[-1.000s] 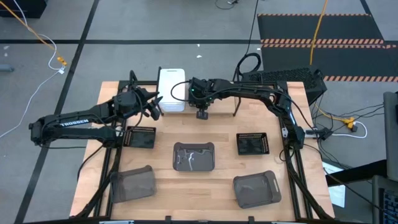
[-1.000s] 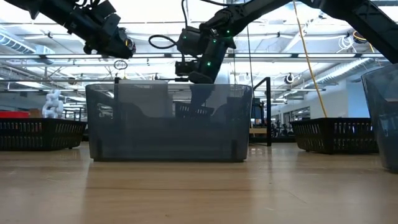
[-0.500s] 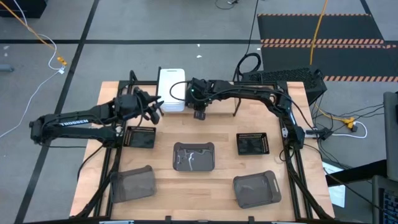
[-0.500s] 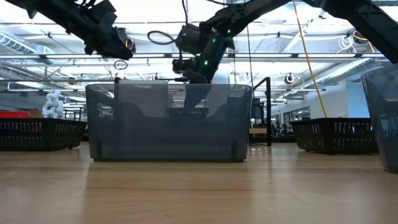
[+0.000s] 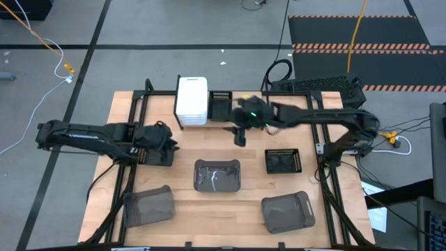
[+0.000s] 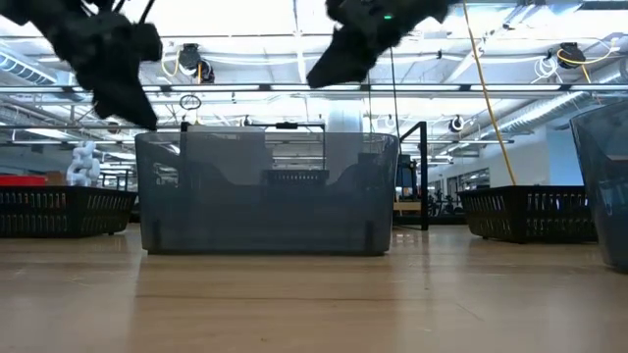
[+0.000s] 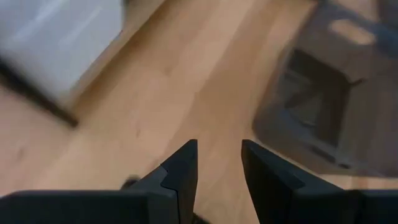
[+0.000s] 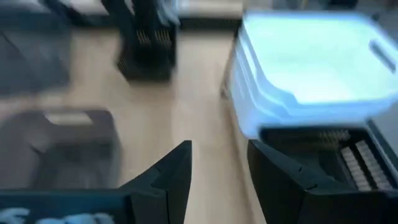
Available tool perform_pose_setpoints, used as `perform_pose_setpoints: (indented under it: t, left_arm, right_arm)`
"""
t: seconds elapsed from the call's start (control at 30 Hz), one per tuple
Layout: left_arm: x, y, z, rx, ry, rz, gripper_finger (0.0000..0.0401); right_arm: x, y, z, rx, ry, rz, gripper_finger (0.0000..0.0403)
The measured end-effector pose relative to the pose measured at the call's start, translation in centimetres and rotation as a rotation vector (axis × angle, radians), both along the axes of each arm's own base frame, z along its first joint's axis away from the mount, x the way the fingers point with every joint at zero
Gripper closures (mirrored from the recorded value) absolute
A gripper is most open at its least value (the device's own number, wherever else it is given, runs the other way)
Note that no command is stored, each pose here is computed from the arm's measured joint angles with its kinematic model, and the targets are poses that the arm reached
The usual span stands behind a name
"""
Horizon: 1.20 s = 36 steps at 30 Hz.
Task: Stack baskets on shelf by color
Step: Put the center black bin on the shelf, then stack the left black bin on top of the other black bin on the shelf
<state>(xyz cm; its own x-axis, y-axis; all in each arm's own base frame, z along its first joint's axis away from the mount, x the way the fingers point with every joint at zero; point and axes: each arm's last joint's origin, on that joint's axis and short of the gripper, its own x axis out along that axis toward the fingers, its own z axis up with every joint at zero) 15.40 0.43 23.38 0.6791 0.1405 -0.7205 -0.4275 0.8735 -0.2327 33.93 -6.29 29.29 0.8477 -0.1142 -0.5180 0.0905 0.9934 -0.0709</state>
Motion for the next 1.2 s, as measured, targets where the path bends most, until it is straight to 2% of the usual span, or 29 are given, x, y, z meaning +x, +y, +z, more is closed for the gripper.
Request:
perform_pose_setpoints:
  t: [0.13,0.33,0.43,0.6,0.73,0.9,1.07,1.2]
  left_arm:
    - [0.4,-0.1,-1.7,-0.035,0.043,0.139,0.0274]
    - [1.8,-0.1,-4.6,-0.089,0.151,0.304,0.0274]
    - [2.5,-0.1,-5.9,-0.097,0.221,0.335,0.0274]
    - [3.3,-0.2,-7.5,-0.13,0.302,0.345,0.0274]
    - [3.4,-0.3,-8.1,-0.148,0.348,0.333,0.0274]
    - [3.7,-0.5,-7.7,-0.149,0.34,0.293,0.0274]
    - [4.6,-1.6,-5.1,-0.111,0.278,0.156,0.0275]
    - [4.9,-3.0,-2.1,-0.045,0.262,0.019,0.0275]
  right_arm:
    - [-2.6,1.8,-2.2,0.11,-0.2,0.036,0.0253]
    - [-6.3,3.4,-4.4,0.22,-0.264,0.016,0.0253]
    - [-7.5,4.1,-4.7,0.229,-0.274,-0.017,0.0253]
    - [-8.5,4.8,-4.7,0.175,-0.291,-0.07,0.0252]
    - [-8.5,4.8,-4.7,0.15,-0.29,-0.079,0.0252]
    - [-8.5,4.8,-4.6,0.151,-0.297,-0.08,0.0252]
    - [-8.4,5.0,-4.4,0.153,-0.323,-0.07,0.0252]
    - [-7.2,5.9,-5.0,0.077,-0.353,0.005,0.0252]
